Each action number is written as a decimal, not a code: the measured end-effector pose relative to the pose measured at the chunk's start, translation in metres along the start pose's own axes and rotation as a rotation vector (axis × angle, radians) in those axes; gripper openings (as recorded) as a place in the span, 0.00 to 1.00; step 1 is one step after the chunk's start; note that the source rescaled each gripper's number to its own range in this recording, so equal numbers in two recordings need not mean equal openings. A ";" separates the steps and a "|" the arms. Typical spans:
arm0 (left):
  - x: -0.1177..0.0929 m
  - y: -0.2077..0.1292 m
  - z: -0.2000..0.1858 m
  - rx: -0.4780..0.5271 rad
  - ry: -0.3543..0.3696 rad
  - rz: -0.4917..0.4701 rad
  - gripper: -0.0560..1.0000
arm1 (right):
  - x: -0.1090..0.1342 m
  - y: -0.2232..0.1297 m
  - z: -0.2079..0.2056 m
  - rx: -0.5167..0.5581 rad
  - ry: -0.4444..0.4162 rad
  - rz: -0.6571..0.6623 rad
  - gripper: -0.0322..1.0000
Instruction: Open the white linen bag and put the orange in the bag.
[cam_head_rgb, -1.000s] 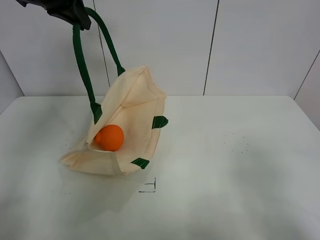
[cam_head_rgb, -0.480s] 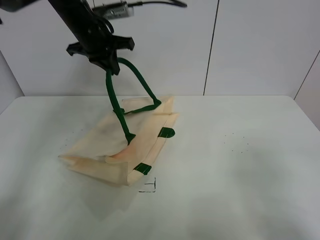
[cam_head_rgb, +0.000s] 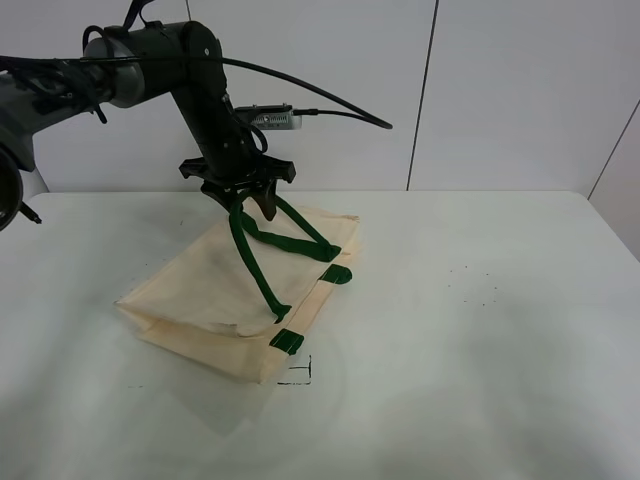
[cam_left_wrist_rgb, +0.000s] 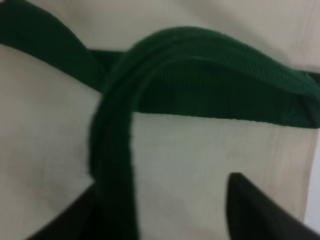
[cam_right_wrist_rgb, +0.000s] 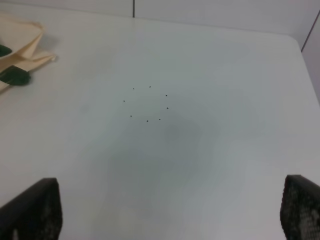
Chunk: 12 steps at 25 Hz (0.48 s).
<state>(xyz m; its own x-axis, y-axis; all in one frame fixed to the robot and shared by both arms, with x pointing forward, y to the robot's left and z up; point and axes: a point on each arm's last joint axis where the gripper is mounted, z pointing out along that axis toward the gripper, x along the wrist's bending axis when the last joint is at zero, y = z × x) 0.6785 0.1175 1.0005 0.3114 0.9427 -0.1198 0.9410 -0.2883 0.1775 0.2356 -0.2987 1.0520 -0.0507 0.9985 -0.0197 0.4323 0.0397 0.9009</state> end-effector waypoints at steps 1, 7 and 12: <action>0.001 -0.002 0.004 0.010 0.006 0.000 0.78 | 0.000 0.000 0.000 0.000 0.000 0.000 1.00; 0.016 -0.016 0.025 0.104 0.111 0.005 0.83 | 0.000 0.000 0.000 0.000 0.000 0.000 1.00; 0.036 -0.014 0.015 0.073 0.141 -0.039 0.83 | 0.000 0.000 0.000 0.000 0.000 0.000 1.00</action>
<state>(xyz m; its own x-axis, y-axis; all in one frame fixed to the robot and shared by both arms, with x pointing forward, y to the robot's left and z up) 0.6788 0.1531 0.9795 0.2578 0.9661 0.0143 0.9606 -0.2579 0.1032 0.2356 -0.2987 1.0520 -0.0507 0.9985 -0.0197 0.4323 0.0397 0.9009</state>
